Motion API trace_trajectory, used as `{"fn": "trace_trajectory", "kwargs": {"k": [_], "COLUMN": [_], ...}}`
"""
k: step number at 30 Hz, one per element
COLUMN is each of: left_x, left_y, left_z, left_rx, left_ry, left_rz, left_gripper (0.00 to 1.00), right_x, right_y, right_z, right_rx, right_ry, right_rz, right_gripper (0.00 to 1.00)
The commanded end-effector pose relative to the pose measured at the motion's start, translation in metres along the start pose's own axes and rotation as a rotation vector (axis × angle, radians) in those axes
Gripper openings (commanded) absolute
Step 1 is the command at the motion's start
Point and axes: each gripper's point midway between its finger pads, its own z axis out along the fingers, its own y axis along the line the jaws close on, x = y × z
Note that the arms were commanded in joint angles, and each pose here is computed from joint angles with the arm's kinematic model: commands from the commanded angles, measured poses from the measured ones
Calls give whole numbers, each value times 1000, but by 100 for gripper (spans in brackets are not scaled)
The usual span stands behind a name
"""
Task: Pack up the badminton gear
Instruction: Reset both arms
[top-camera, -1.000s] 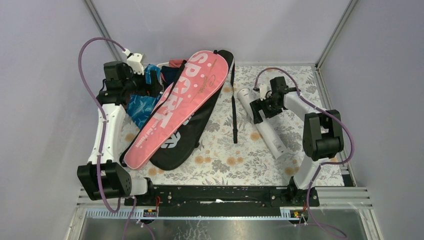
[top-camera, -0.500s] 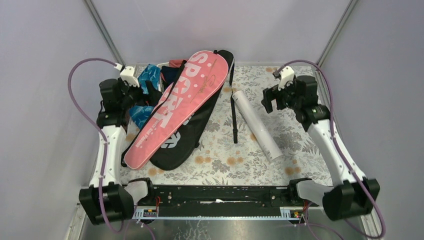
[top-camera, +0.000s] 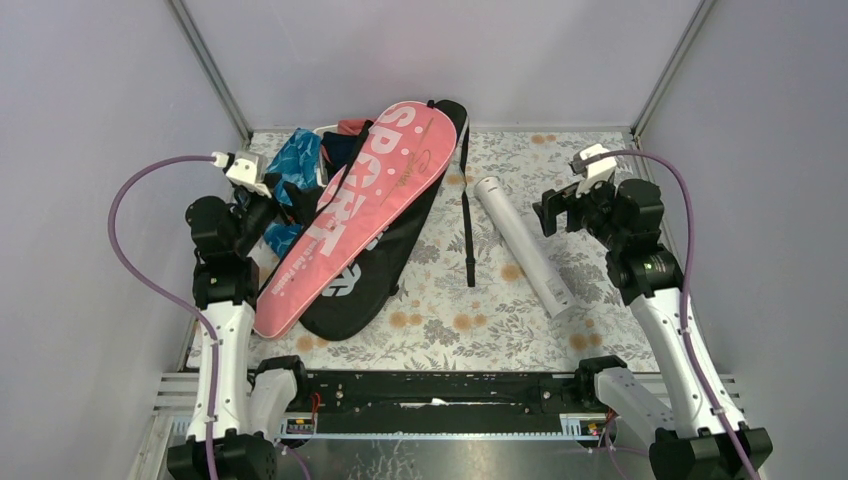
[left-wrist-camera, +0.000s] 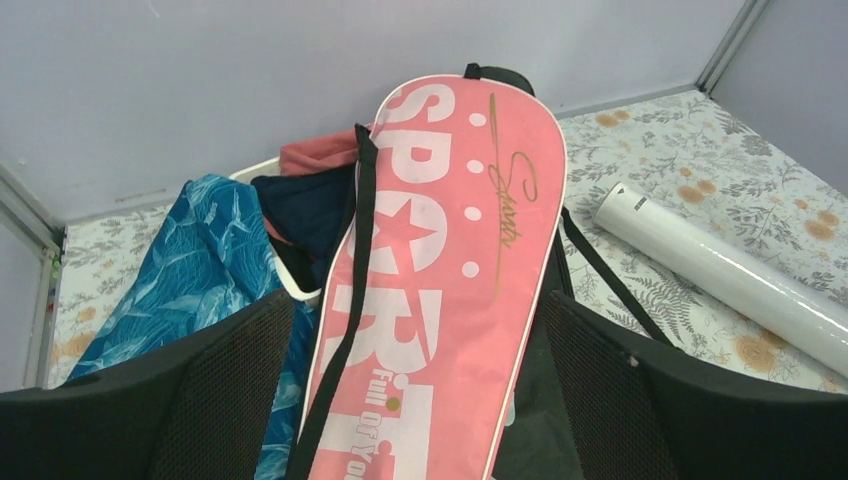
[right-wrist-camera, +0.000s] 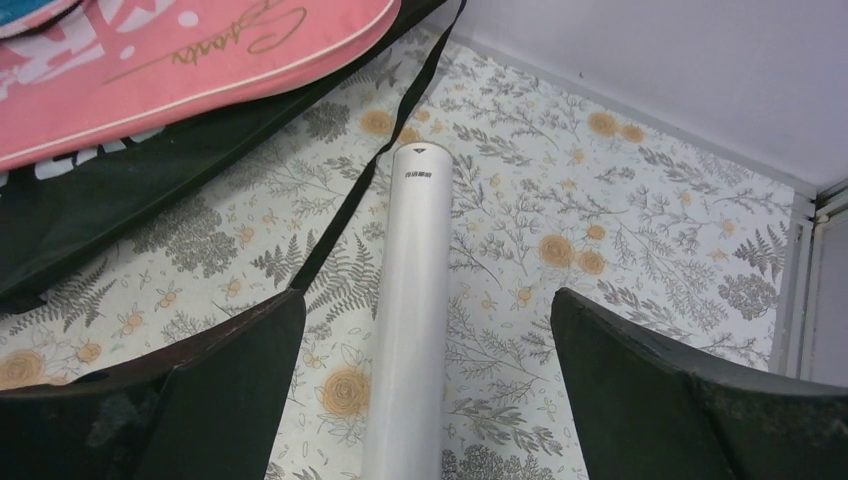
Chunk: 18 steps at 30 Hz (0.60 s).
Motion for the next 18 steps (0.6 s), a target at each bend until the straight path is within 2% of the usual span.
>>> {"fn": "trace_trajectory", "kwargs": {"k": [1, 18], "left_x": [-24, -19], "left_y": [-9, -13], "left_z": [-9, -9], "left_rx": [27, 55], "left_ry": [-98, -50], "left_rz": [78, 56], "left_gripper": [99, 99], "right_x": [-27, -22], "right_y": [3, 2], "right_z": [-14, -15], "right_rx": [-19, -32], "right_ry": [-105, -86], "right_rz": [9, 9], "right_gripper": [100, 100]}}
